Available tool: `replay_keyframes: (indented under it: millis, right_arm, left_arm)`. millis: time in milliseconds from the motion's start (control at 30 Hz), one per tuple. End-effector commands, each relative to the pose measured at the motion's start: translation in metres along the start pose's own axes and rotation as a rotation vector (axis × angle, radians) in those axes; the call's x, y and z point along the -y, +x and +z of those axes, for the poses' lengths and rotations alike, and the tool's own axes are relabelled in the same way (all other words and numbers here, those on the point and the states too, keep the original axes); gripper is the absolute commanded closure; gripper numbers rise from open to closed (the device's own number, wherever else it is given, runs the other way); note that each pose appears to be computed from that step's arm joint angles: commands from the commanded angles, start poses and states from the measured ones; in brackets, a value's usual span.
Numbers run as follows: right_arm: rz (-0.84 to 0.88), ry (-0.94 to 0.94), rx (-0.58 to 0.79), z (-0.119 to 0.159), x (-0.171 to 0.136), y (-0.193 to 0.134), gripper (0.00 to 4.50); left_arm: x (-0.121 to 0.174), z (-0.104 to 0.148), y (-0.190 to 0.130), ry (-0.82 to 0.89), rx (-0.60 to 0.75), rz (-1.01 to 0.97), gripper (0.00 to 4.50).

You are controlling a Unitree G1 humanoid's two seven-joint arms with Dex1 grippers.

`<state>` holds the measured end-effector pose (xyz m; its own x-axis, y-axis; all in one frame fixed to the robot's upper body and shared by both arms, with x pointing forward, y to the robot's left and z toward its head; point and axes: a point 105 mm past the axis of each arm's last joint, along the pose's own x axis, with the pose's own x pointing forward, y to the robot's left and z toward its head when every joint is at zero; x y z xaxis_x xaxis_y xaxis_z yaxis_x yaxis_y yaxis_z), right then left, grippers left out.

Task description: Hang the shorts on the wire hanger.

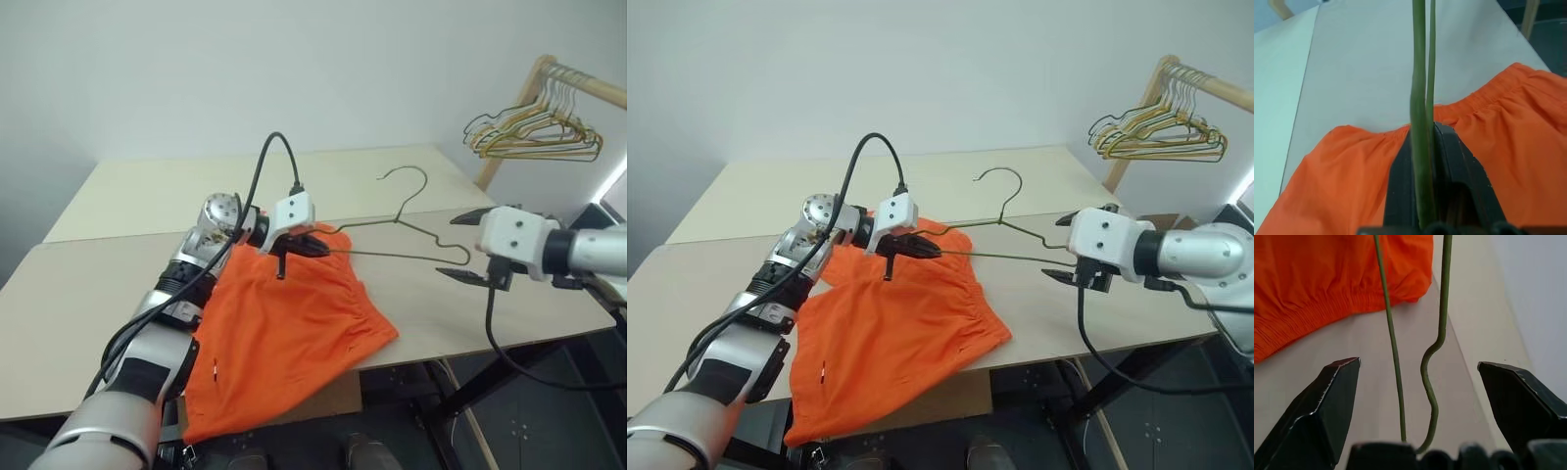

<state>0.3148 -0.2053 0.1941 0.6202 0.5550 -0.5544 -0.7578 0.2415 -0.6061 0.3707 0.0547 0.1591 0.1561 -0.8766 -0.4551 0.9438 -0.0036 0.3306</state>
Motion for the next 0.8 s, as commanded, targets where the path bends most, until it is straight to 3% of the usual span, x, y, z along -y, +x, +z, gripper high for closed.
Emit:
replay_keyframes:
  millis: [33, 67, 167, 500, 533, 733, 800]
  right_arm:
    - [0.067, 0.057, -0.083, -0.012, 0.006, 0.011, 0.04]
    - [0.080, 0.063, -0.099, -0.014, 0.007, 0.014, 0.04]
    - [0.133, 0.067, -0.116, -0.016, 0.006, 0.017, 0.58]
    - [0.183, 0.117, -0.057, -0.007, 0.000, 0.010, 4.28]
    - [0.190, 0.120, -0.055, -0.007, -0.002, 0.010, 4.47]
    - [0.213, 0.132, -0.014, -0.004, -0.014, 0.001, 4.47]
    - [0.219, 0.142, -0.005, -0.004, -0.021, -0.005, 4.50]
  left_arm:
    - [-0.005, 0.017, -0.007, 0.056, 0.048, 0.027, 4.50]
    - [-0.005, 0.017, -0.008, 0.057, 0.050, 0.025, 4.50]
    - [-0.003, 0.016, -0.008, 0.063, 0.047, 0.023, 4.50]
    - [0.001, 0.014, -0.010, 0.102, 0.050, 0.009, 4.50]
    - [0.001, 0.015, -0.010, 0.105, 0.059, 0.007, 4.50]
    - [0.009, 0.017, -0.015, 0.154, 0.139, -0.049, 4.50]
    - [0.017, 0.013, -0.021, 0.167, 0.136, -0.137, 3.94]
